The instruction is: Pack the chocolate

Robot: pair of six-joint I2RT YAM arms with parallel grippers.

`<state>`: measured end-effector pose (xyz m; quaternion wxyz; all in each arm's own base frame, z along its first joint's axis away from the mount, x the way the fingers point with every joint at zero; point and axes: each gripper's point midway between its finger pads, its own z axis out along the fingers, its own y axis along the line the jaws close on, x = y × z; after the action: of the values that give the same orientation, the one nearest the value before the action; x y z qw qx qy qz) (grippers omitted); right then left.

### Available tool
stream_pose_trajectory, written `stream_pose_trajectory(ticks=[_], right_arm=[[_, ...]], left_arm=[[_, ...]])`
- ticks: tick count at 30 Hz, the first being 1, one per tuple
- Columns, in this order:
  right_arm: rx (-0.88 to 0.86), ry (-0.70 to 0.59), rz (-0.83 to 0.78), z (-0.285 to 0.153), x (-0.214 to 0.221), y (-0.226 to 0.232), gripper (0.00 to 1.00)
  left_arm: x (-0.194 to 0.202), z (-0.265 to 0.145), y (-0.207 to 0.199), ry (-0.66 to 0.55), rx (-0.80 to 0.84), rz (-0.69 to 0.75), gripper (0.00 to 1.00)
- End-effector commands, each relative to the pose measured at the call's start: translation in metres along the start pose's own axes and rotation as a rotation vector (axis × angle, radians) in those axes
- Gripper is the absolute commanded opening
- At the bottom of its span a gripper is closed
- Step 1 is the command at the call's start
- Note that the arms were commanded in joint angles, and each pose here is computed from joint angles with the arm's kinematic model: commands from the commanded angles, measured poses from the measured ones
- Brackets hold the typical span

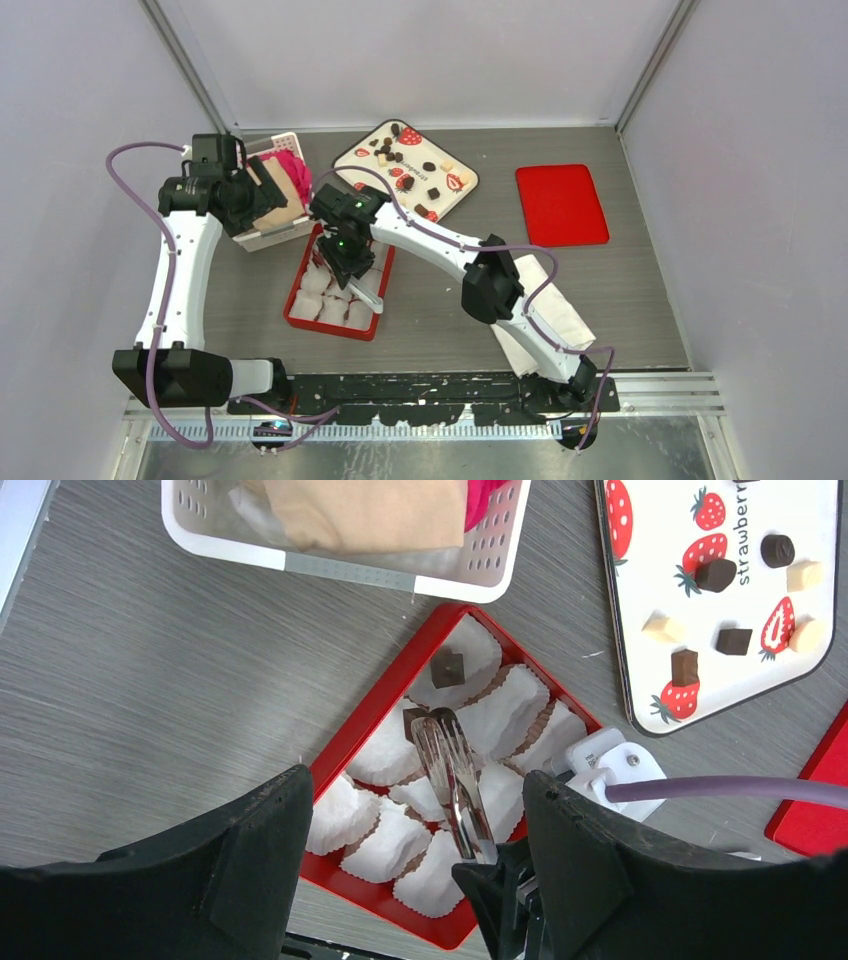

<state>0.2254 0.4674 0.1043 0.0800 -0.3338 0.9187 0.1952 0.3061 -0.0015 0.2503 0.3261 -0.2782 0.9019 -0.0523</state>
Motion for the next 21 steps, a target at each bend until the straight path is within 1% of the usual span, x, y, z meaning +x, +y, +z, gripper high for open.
stream_pose_trajectory(ticks=[1,10,15,17,21], right_arm=[[-0.055,-0.053,-0.045,-0.018,-0.01,0.021,0.01],[-0.044,0.01,-0.107,-0.018,0.017,0.023,0.01],[-0.035,0.012,-0.115,-0.01,0.014,0.025,0.02],[-0.031,-0.002,-0.112,-0.01,0.009,0.026,0.06],[-0.037,-0.013,-0.108,-0.01,0.006,0.029,0.22]], left_arm=[[-0.014,-0.016,-0.001,-0.068,0.017,-0.008,0.78],[-0.014,-0.008,0.006,-0.052,-0.011,-0.054,0.77],[-0.011,-0.002,0.002,-0.017,0.017,-0.073,0.76],[-0.01,-0.003,0.0,-0.016,0.029,-0.072,0.76],[-0.009,-0.005,0.0,-0.017,0.036,-0.071,0.76]])
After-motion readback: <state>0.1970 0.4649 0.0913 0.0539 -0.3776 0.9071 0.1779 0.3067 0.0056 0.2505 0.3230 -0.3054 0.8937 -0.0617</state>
